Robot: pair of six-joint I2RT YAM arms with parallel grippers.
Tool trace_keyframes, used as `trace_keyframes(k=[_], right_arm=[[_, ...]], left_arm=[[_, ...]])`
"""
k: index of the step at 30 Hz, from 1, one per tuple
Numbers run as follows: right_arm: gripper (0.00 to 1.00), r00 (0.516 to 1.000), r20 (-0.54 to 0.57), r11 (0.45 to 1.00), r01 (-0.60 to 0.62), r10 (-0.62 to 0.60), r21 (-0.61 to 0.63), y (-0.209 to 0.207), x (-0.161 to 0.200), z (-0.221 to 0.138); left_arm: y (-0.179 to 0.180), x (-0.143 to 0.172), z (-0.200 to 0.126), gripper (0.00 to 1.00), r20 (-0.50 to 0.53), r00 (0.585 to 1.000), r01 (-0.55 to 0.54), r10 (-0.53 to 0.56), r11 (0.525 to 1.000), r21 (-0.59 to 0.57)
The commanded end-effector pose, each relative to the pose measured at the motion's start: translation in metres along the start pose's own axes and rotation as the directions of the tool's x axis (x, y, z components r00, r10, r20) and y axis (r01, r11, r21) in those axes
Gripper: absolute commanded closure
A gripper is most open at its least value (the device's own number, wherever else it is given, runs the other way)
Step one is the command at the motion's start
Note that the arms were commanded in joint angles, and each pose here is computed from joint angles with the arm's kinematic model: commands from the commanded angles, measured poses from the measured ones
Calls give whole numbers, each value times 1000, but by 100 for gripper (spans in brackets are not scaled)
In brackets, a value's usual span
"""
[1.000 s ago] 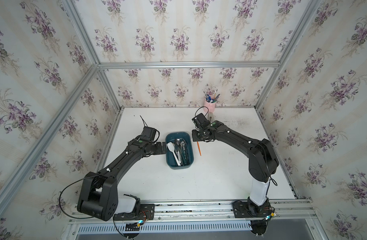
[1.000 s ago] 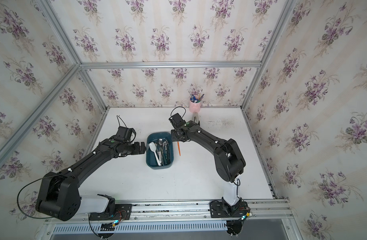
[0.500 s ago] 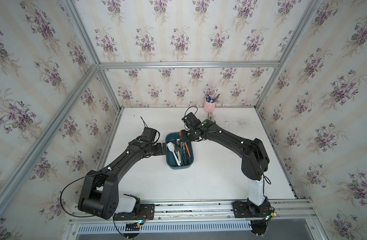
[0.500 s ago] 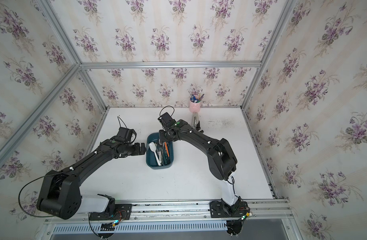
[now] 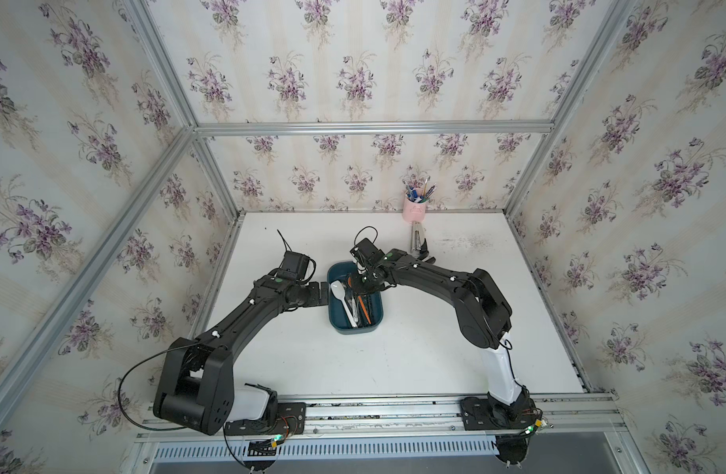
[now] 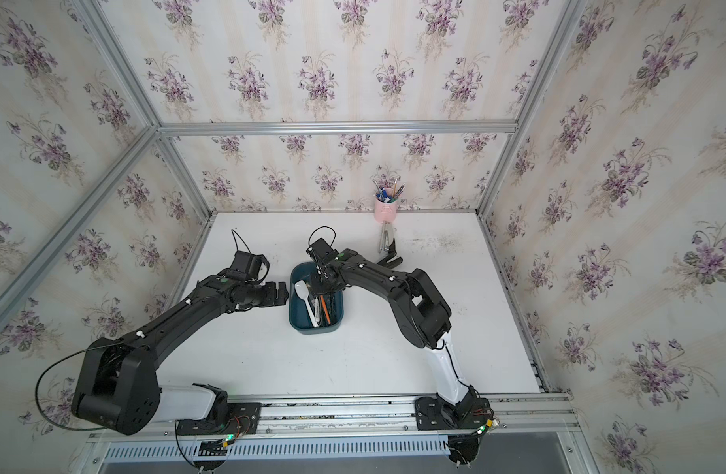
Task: Put the spoon into the storage box
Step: Place the spoon in the storage box.
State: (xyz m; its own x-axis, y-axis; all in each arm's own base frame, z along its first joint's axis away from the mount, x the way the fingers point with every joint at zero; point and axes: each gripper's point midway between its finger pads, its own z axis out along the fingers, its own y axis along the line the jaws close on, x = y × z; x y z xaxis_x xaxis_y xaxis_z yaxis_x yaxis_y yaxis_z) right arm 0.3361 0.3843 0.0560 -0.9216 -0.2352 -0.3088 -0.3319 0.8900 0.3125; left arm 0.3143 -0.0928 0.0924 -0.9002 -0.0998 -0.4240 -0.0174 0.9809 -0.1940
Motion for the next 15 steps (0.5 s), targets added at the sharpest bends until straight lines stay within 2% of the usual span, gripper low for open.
trace_keyframes(k=[1,10,15], right_arm=[[97,1000,14,1000,15,-15,6,-3,-2,8],[91,999,3,998,32,-32,49,-11,2,15],[70,998,31,997,48,-50,57,-8,-4,5]], left_arm=[[1,-4,-3,0,11,1000,-5,5,1000,-7],[-1,-6,-4,0,13,1000,-6,6,1000,-2],[-2,-9,-5,0,18,1000,-9,9,1000,-1]])
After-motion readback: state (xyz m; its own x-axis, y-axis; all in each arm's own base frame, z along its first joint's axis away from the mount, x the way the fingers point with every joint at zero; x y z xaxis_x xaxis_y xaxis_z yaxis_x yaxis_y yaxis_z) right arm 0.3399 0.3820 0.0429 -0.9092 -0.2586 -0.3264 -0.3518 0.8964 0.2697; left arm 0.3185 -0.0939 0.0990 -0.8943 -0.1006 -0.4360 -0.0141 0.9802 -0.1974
